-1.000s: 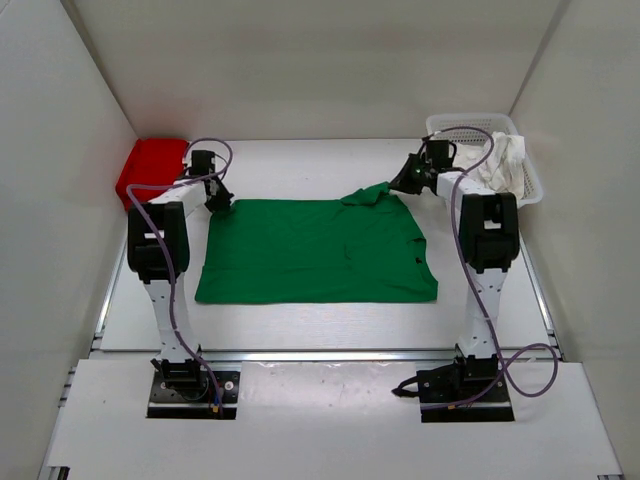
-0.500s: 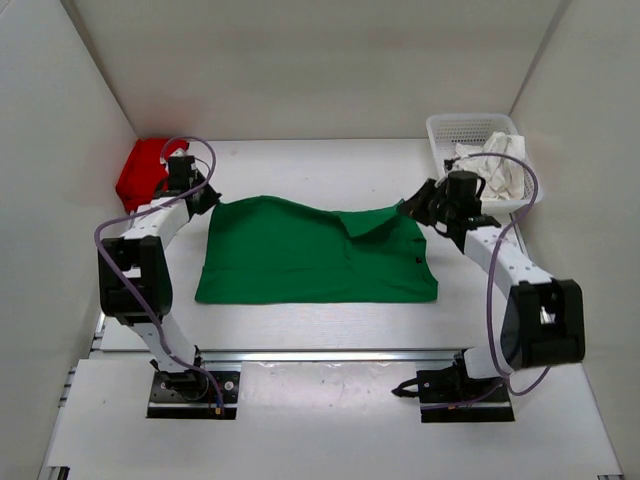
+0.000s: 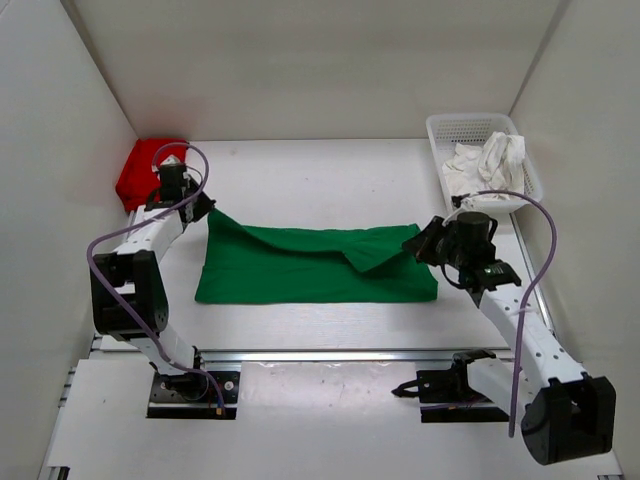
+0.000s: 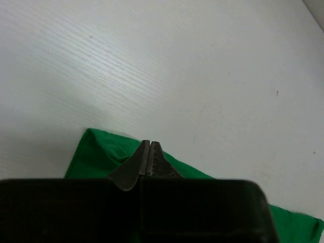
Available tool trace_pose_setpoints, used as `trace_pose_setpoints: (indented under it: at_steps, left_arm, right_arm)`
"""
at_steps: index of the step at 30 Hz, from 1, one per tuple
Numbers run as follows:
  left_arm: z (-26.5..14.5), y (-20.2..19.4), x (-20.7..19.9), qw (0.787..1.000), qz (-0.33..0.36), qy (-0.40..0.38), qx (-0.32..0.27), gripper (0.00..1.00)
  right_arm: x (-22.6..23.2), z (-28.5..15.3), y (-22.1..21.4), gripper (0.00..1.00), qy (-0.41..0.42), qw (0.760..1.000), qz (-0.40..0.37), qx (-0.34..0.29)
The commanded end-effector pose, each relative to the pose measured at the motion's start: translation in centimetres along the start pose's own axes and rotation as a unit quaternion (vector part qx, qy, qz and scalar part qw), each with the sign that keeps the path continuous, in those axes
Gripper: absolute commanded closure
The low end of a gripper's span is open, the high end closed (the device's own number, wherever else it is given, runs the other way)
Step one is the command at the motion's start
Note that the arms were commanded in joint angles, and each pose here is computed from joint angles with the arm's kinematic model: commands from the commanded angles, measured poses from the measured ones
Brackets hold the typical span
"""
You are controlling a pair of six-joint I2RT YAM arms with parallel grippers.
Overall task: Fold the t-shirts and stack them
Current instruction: Fold the other side of the tshirt into a rectangle
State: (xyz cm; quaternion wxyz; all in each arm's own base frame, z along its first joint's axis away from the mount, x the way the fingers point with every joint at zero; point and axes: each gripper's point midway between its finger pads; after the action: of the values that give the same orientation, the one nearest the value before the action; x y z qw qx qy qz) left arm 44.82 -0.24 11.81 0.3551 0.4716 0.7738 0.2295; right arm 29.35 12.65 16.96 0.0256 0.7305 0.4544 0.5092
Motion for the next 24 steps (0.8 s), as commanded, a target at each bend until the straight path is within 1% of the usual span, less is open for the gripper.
trace_pose_setpoints:
  at_steps: [1,4,9,10,11,12,13,15,16,17,19,21,22,23,24]
  left_arm:
    - [-0.6,-0.1,1.5,1.000,0.003,0.016,-0.008,1.00]
    - [-0.3,-1.6,2.5,0.999,0.002,0.029,0.013,1.00]
    - [-0.3,-3.7,5.7,0.997,-0.038,0.054,0.045,1.00]
    - [-0.4,-4.3,5.9,0.996,-0.041,0.055,0.053,0.97]
    - [-0.5,-4.7,6.2,0.995,-0.050,0.056,0.059,0.92]
    - [-0.6,-5.5,6.5,0.994,-0.063,0.057,0.068,0.90]
    - [-0.7,-5.9,7.1,0.993,-0.072,0.061,0.071,0.86]
    - [-0.8,-6.8,7.9,0.988,-0.119,0.057,0.078,0.82]
    - [-0.8,-6.7,8.3,0.984,-0.151,0.048,0.077,0.78]
    - [-1.0,-6.2,8.4,0.982,-0.172,0.034,0.071,0.75]
    - [-1.4,-5.9,8.4,0.979,-0.194,0.023,0.060,0.73]
    - [-1.9,-5.2,7.8,0.981,-0.187,0.027,0.040,0.73]
    - [-2.4,-4.5,6.9,0.984,-0.177,0.016,0.021,0.73]
    - [-3.0,-3.6,5.2,0.988,-0.156,-0.007,0.001,0.72]
    - [-3.4,-3.2,3.5,0.991,-0.130,-0.021,-0.011,0.74]
  right_arm:
    - [-1.7,-1.2,-1.2,1.00,-0.022,1.000,0.005,0.000]
    - [-4.3,-1.6,-3.1,1.00,-0.039,0.999,0.028,0.019]
    - [-7.5,-1.5,-6.5,1.00,-0.068,0.994,0.062,0.057]
    - [-7.9,-1.5,-6.2,1.00,-0.075,0.994,0.061,0.049]
    - [-8.3,-1.5,-6.3,1.00,-0.079,0.993,0.065,0.051]
    - [-8.8,-1.5,-6.8,1.00,-0.083,0.993,0.067,0.055]
    - [-8.9,-1.5,-6.3,1.00,-0.084,0.993,0.068,0.049]
    - [-9.3,-1.7,-6.5,1.00,-0.087,0.992,0.069,0.053]
    - [-9.8,-1.7,-6.8,1.00,-0.094,0.991,0.072,0.056]
    - [-10.0,-1.8,-7.1,0.97,-0.097,0.991,0.074,0.057]
    - [-10.1,-1.8,-7.4,0.91,-0.097,0.991,0.065,0.065]
    - [-10.5,-1.9,-7.6,0.85,-0.110,0.990,0.064,0.068]
    - [-10.6,-1.9,-7.2,0.81,-0.114,0.990,0.056,0.060]
    - [-10.3,-1.9,-6.2,0.78,-0.120,0.991,0.035,0.045]
    - [-9.7,-1.9,-5.5,0.77,-0.128,0.991,0.010,0.036]
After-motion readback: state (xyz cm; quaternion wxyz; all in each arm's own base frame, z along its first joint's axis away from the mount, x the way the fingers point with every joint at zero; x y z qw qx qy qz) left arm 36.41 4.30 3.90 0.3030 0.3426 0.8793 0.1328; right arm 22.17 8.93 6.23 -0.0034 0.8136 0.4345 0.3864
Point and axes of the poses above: each gripper's point midway between its finger pads, its own z axis out along the fingers, its own x axis along the line the jaws close on, y = z × x, and after that the axes turned 10 degrees about z, right-handed
